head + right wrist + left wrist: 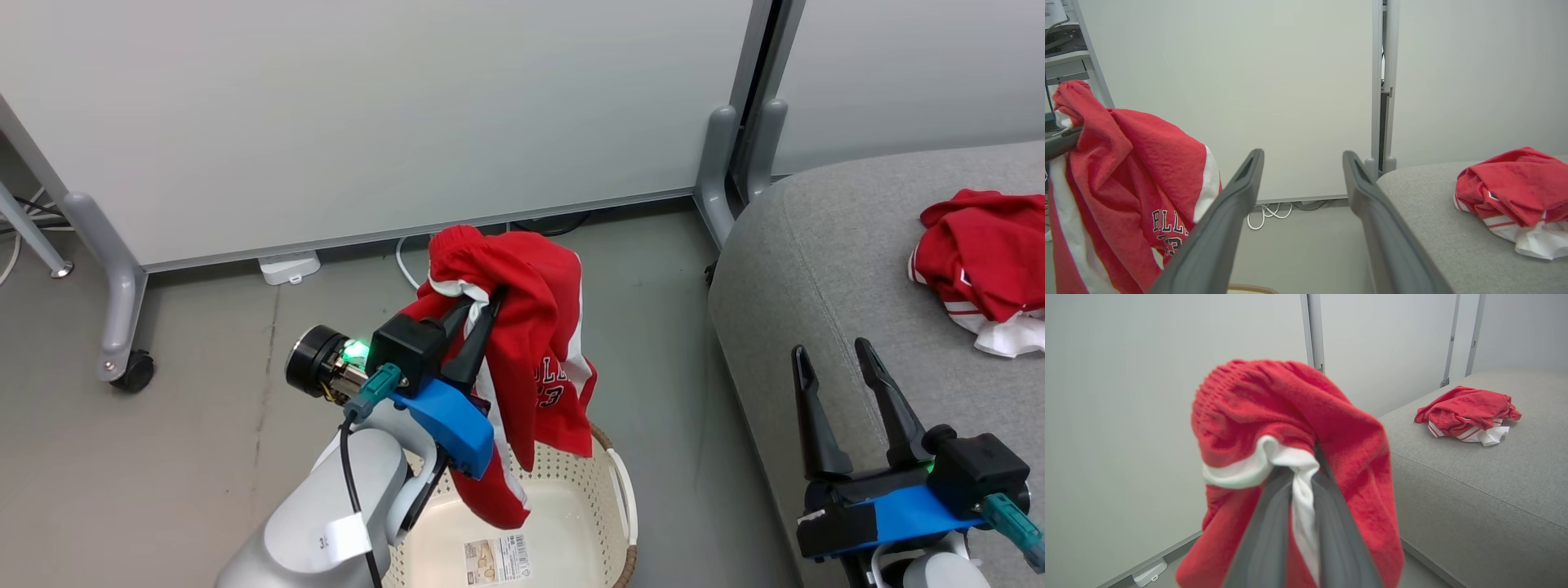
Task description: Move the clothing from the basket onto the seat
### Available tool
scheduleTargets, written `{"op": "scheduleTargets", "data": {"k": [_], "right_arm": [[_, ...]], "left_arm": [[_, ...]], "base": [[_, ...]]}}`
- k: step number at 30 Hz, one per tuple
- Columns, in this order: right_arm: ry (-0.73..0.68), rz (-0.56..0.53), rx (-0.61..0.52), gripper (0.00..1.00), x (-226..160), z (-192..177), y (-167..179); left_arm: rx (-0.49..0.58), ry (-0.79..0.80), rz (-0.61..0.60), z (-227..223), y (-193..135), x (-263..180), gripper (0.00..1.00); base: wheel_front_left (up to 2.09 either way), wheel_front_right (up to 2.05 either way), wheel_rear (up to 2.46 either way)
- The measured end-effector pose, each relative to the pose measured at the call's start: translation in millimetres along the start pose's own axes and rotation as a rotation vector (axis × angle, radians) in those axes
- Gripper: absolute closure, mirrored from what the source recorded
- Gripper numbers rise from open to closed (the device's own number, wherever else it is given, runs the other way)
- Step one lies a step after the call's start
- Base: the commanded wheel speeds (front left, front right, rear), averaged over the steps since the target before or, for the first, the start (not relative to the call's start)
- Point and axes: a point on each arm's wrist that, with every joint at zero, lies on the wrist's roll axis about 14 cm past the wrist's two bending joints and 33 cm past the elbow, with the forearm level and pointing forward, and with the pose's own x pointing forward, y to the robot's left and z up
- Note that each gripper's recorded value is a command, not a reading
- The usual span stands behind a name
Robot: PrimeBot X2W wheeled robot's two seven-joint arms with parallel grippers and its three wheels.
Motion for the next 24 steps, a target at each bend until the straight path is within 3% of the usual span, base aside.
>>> {"op": "scheduleTargets", "data": {"k": [12,24], "right_arm": [[0.016,0.058,0.020,0.00,3,-6,21],[0.077,0.366,0.046,0.00,24,-30,117]], "left_arm": [[-0.004,-0.016,0.002,2,-1,-4,1.00],[-0.006,-0.027,-0.014,3,-2,5,1.00]], "base": [[0.00,0.00,0.00],[0.00,0.00,0.00]]}}
